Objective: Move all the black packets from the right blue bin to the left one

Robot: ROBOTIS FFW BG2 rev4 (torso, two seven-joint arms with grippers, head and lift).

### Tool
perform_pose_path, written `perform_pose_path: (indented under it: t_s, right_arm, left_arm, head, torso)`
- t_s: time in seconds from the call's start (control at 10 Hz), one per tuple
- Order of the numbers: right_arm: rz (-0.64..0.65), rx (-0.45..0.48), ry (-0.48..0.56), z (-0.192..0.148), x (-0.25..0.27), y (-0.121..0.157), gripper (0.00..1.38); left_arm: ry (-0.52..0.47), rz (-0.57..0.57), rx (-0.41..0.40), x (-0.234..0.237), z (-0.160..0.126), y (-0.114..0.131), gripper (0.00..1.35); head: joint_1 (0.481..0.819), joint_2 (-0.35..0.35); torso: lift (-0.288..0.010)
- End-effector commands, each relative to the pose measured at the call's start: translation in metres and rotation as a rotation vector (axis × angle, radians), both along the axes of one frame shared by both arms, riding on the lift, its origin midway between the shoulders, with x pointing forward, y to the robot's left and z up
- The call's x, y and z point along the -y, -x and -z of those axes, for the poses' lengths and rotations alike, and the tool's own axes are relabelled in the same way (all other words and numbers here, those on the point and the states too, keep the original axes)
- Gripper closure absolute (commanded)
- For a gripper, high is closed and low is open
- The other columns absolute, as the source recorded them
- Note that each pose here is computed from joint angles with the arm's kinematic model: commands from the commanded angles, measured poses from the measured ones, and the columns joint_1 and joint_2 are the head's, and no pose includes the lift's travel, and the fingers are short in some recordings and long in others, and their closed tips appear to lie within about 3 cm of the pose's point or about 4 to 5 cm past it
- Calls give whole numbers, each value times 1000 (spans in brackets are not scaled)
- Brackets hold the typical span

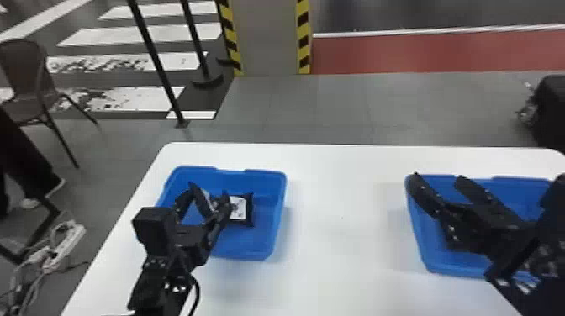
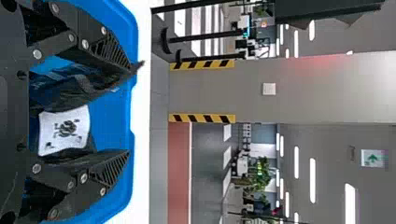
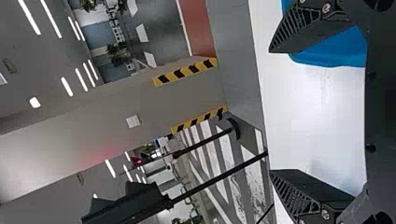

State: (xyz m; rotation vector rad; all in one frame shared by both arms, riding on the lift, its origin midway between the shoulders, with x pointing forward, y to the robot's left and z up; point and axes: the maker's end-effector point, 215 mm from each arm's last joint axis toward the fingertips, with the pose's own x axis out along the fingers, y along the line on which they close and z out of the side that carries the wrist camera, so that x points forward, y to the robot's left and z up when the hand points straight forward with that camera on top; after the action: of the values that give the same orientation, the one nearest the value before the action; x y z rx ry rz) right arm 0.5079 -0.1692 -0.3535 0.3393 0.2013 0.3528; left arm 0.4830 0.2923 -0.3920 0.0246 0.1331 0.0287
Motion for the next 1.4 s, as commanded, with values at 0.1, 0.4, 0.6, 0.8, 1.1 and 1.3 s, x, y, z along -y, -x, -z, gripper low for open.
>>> perform_pose_path:
  t_s: [0.1,0.4,0.6,0.8,1.1,1.3]
  right_arm:
    - [50,-8,73,-7,19,4,102]
    - [77,-28,110,1,29,5,102]
    - [148,-87,197,12,52,6,102]
    - [218,-227,296,40,86,16,102]
    - [251,-426,381,87,120,20,102]
    - [237,-495,375,114,121,14,104]
  left_arm:
    - [-32,-19,166,1,-75,7,79]
    - [-43,-30,270,-2,-117,11,99]
    - [-19,-20,277,5,-119,14,99]
    - [-13,-7,259,13,-112,15,99]
    - [-11,-2,250,16,-108,17,93]
    - [-9,3,235,20,-102,18,93]
  head:
    - [695,130]
    - [695,118]
    - [695,104]
    - [695,71]
    - [695,1]
    - [695,-15]
  torso:
    - [-110]
    - [-110]
    - [-110]
    - [-110]
    - [-110]
    - [-110]
